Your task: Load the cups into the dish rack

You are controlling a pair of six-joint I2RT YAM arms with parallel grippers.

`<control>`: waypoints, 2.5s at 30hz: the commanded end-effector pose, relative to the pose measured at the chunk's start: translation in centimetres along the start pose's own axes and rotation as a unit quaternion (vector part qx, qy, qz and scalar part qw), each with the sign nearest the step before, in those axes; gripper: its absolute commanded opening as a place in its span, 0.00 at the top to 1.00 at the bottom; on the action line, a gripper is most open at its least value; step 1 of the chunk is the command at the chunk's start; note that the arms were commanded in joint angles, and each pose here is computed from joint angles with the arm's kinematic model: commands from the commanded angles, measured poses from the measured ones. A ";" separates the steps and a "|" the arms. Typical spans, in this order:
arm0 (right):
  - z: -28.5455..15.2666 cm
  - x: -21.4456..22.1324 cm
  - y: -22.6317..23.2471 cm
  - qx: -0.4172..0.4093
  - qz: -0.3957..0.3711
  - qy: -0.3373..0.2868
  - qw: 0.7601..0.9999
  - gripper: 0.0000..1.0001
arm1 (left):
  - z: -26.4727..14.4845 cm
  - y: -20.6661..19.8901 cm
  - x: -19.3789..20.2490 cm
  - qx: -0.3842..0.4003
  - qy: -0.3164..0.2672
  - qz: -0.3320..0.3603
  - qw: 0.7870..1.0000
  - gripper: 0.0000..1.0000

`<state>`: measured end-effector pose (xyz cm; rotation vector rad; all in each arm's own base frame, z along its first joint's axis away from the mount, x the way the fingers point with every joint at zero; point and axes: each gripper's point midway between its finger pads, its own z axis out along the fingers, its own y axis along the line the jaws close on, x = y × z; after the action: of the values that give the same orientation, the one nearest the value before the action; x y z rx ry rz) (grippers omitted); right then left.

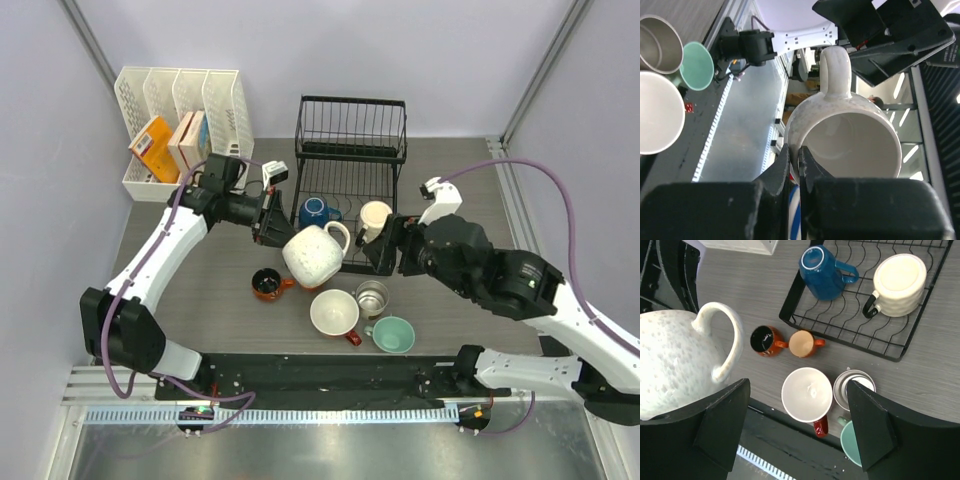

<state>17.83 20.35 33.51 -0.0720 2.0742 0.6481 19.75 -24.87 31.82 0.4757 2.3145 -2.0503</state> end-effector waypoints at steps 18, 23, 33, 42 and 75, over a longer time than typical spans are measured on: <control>-1.8 -5.4 8.8 -0.273 0.237 -0.140 0.922 0.23 | -1.9 -7.2 3.5 0.122 0.063 0.042 0.990 1.00; -0.2 -5.0 9.7 -0.275 0.247 -0.131 0.920 0.23 | -2.0 -7.6 3.5 0.123 0.062 0.048 0.989 1.00; 1.2 -4.3 9.5 -0.277 0.272 -0.139 0.911 0.24 | -2.4 -9.7 3.5 0.123 0.061 0.080 0.987 1.00; -2.4 -7.7 6.5 -0.228 0.239 -0.201 0.922 0.25 | -2.4 -9.9 3.2 0.123 0.059 0.091 0.986 1.00; 14.0 3.3 -4.2 0.052 0.133 0.048 0.989 0.23 | -8.5 8.1 -6.6 0.020 -0.066 0.065 0.995 0.97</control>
<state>28.27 24.19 20.91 0.2635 2.2807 0.6565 34.03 -17.97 25.49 -0.0277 2.1257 -2.1944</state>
